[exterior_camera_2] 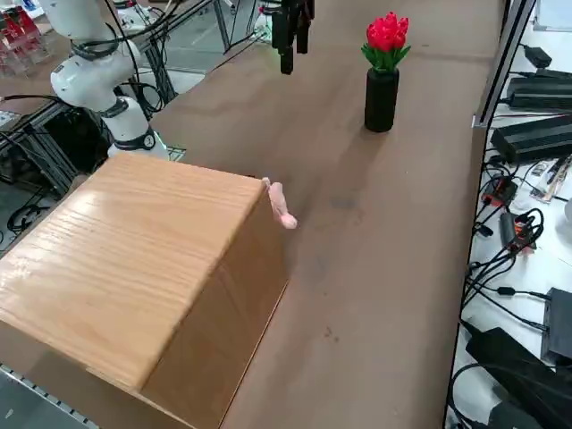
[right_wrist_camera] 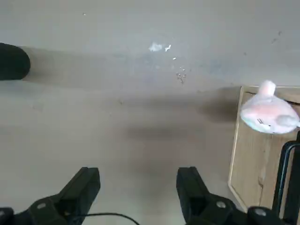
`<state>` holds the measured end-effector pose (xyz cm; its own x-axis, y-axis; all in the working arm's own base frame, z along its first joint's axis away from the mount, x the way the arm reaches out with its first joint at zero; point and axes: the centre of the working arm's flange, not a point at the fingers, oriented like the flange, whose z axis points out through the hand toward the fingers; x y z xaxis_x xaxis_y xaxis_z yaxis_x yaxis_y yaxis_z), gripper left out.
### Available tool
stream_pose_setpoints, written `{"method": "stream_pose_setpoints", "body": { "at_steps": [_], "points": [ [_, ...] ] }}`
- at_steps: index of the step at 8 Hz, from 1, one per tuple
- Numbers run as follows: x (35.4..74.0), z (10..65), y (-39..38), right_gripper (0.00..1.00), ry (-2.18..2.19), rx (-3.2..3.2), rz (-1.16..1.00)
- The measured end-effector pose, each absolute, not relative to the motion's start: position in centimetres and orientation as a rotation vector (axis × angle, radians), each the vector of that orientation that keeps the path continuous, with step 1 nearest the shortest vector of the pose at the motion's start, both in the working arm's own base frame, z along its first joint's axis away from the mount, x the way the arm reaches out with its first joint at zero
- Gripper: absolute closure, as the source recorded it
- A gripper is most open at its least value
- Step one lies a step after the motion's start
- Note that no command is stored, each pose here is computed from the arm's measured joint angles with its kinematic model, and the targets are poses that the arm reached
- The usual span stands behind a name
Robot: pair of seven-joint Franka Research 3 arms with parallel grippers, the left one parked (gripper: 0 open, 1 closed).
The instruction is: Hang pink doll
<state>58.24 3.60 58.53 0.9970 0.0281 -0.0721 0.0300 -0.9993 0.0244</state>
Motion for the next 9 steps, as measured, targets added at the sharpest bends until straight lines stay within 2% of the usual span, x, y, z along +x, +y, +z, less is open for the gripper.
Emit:
{"method": "stream_pose_setpoints", "body": {
  "at_steps": [4,9],
  "points": [
    [53.5,59.9,2.2,0.00,0.101,3.115,-0.041],
    [53.8,58.9,1.7,0.00,0.086,3.130,-0.051]
  ]
}}
